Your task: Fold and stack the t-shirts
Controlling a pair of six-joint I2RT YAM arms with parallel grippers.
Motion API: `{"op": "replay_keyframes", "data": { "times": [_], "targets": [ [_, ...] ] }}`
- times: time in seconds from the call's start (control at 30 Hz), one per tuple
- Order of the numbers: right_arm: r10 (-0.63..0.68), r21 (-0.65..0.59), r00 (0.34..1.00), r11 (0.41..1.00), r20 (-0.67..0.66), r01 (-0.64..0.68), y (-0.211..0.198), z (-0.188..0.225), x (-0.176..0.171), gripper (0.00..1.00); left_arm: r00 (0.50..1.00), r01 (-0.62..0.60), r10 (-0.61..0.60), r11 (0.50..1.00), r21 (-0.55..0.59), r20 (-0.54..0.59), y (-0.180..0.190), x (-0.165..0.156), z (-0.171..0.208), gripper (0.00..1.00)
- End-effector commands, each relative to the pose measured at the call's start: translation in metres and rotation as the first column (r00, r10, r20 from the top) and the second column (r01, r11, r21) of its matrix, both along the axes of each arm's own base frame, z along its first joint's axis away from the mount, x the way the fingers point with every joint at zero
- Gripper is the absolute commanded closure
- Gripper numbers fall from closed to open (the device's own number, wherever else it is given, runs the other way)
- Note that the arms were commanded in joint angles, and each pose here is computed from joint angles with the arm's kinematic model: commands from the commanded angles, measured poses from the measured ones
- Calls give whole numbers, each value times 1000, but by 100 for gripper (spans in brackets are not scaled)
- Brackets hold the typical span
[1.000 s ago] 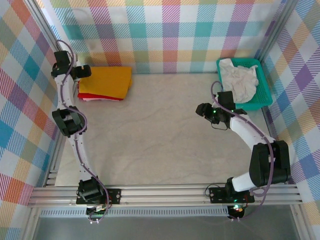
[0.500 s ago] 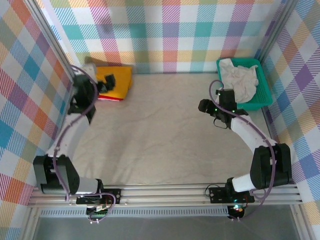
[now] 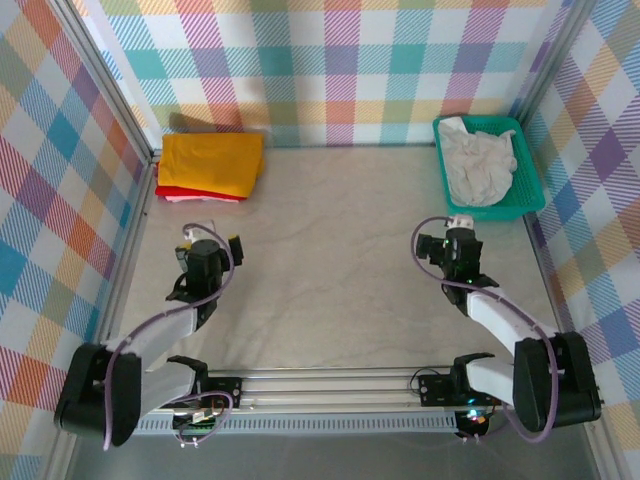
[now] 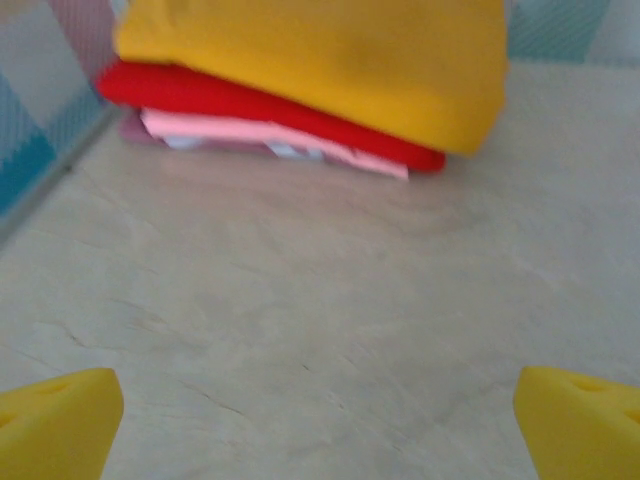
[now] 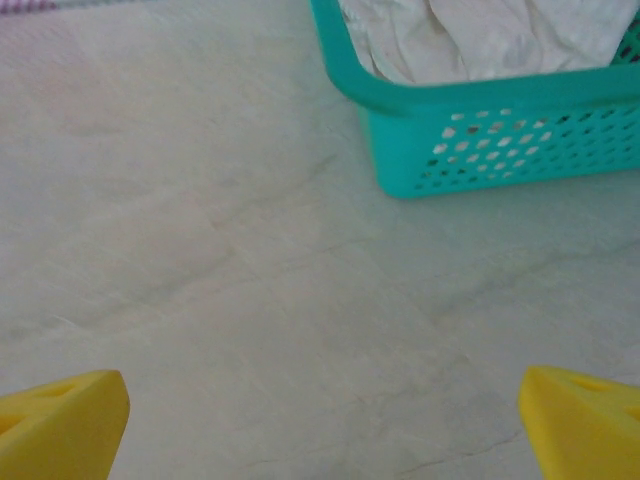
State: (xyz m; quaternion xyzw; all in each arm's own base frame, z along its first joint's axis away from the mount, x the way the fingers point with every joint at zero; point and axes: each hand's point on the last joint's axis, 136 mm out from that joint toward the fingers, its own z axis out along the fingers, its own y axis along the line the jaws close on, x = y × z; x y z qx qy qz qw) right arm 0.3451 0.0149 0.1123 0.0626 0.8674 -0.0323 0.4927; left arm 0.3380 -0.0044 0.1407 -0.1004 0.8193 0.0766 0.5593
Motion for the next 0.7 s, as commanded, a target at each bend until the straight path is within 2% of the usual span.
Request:
{"op": "replay_keyframes", "data": {
  "times": [0.0,0.07,0.13,0.2,0.4,0.67],
  "targets": [
    [1,-49,993,999,118,5,-4,19,17,0,997,-40,37,998,53,65,16,4,17,0],
    [53,-72,987,996,154,-42,1,15,22,0,999,-35,32,997,71,40,18,11,2,0],
    [43,-98,985,995,170,-27,-4,10,27,0,998,-25,22,998,61,52,17,17,-8,0],
    [35,-90,980,996,197,-18,-10,10,33,0,996,4,-8,999,43,84,12,23,-14,0],
    [139,-15,965,990,221,-139,2,1,41,0,995,47,-48,999,13,86,6,39,-35,0],
    [244,-4,942,968,231,-250,16,-15,43,0,988,129,-129,992,1,90,-3,40,-49,0]
  ]
}}
